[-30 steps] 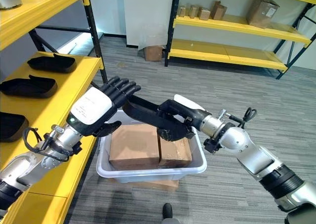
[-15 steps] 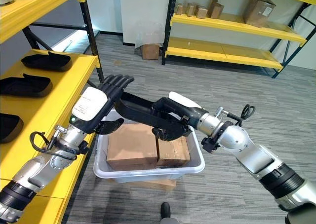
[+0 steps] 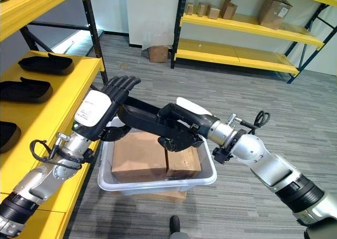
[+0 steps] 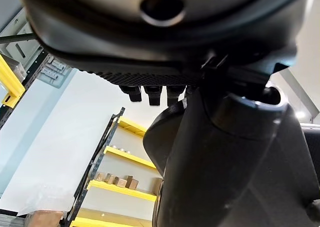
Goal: Move parts from the plastic box to the shelf.
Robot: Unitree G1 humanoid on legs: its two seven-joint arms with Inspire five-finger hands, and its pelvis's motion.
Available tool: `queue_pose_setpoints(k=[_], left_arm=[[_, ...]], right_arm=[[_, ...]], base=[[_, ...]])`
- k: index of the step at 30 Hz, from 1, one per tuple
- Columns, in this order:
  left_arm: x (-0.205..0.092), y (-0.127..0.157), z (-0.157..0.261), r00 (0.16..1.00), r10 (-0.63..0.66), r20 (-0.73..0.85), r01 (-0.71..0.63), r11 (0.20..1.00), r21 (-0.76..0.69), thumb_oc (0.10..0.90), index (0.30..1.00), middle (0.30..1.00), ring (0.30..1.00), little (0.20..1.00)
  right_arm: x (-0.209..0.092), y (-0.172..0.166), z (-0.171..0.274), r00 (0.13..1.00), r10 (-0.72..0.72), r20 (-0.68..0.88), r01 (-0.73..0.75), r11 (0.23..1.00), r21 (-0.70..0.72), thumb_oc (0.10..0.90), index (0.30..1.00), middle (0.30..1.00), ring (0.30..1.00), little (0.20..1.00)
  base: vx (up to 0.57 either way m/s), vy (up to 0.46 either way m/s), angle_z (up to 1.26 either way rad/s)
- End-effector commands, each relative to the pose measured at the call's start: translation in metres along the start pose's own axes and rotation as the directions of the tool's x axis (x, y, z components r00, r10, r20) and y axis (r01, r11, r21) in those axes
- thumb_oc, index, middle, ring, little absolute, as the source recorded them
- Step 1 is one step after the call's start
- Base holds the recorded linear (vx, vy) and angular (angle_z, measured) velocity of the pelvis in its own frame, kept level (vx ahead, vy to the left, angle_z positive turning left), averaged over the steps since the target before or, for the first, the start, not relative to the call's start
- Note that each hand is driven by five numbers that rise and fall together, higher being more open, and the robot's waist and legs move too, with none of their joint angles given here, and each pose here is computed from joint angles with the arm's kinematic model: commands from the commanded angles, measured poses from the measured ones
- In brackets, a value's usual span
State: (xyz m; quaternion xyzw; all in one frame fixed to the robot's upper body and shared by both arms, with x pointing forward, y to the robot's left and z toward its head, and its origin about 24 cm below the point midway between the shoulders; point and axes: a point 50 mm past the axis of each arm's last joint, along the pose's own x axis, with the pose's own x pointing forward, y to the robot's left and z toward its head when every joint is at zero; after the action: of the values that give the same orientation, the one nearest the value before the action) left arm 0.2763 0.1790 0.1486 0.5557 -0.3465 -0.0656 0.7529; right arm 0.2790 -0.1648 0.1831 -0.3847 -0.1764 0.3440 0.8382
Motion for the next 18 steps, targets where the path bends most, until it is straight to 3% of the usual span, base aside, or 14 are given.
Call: queue_pose_setpoints(k=[1,18], left_arm=[[0.0351,0.0393,0.0190,0.967,0.189,0.169,-0.195,0.981,0.019,0.400,0.300,0.300,0.300,0.300],[0.0370,0.0366,0.0220,0.966,0.183,0.183,-0.189,0.982,0.016,0.400,0.300,0.300,0.300,0.300]], right_arm=[[0.0097,-0.0369,0.0782,0.915,-0.098,0.392,0.135,0.988,-0.069,0.400,0.300,0.300,0.300,0.300],[0.0076,-0.0374,0.0776,0.907,-0.132,0.401,0.171,0.983,-0.064,0.400,0.300,0.300,0.300,0.300]], base=[[0.00,0.000,0.00],[0.00,0.000,0.00]])
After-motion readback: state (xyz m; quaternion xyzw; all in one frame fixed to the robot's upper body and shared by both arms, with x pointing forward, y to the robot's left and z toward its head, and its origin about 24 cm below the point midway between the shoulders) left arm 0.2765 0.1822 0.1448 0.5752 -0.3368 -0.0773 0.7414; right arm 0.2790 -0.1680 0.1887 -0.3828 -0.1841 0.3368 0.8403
